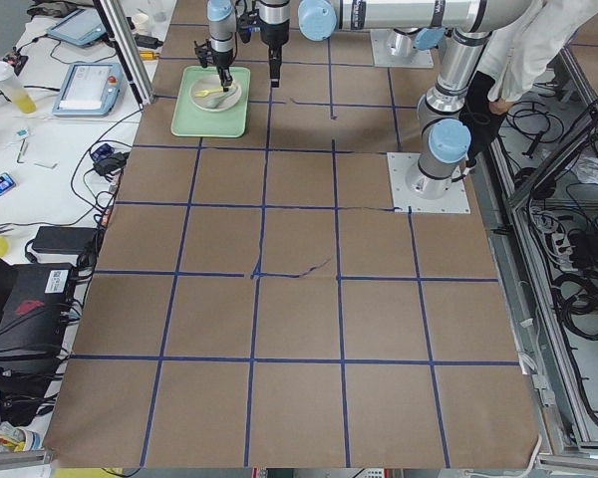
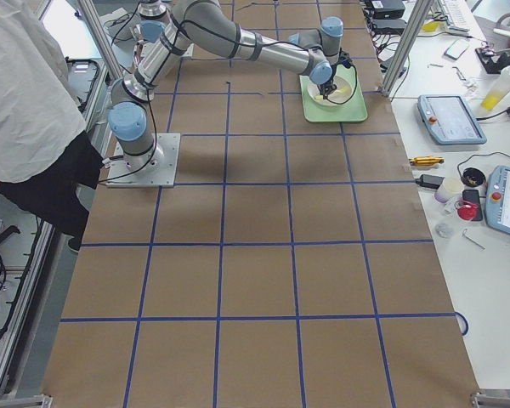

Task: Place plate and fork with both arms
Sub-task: 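Lift the fork from the plate and set it on the tray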

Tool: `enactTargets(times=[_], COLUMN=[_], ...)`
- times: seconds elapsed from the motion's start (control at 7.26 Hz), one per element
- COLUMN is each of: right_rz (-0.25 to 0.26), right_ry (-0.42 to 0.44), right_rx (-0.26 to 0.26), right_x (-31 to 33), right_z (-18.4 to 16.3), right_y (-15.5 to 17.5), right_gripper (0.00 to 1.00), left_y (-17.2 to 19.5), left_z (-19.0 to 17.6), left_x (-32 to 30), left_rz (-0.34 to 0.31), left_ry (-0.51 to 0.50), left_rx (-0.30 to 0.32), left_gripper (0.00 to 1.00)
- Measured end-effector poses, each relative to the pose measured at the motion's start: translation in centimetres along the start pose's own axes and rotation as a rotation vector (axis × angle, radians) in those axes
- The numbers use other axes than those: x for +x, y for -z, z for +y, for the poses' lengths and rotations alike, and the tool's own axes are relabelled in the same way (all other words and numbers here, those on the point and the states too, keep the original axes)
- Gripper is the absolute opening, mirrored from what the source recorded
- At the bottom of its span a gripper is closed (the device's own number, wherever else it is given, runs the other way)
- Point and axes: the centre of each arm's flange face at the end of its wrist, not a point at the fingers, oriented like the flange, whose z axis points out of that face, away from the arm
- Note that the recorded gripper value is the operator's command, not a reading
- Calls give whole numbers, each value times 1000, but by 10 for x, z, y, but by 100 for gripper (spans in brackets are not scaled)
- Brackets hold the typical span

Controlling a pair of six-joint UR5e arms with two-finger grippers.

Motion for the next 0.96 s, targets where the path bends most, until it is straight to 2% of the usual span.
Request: enactTargets(times=[0.28,0.41,0.55,0.69,0.83,0.96], right_rz=[2,1,0,-15,-61,-106], right_ry=[-37,-92,-185,-282,-362,-406], right_rx=[3,-16,-32,-38,-37,-36], right_x=[5,18,39,60,77,88], right_z=[8,16,22,26,27,29], right_y=[22,16,9,5,3,1], right_gripper=[0,0,0,0,0,0], left_y=[0,0,0,0,0,0], left_z=[0,0,0,0,0,0], left_x=[0,0,0,0,0,0], left_rz=[-1,0,0,0,0,1], left_ry=[0,0,0,0,-1,-1], left_rx=[1,1,0,0,0,0], left_gripper=[100,100,100,100,100,100])
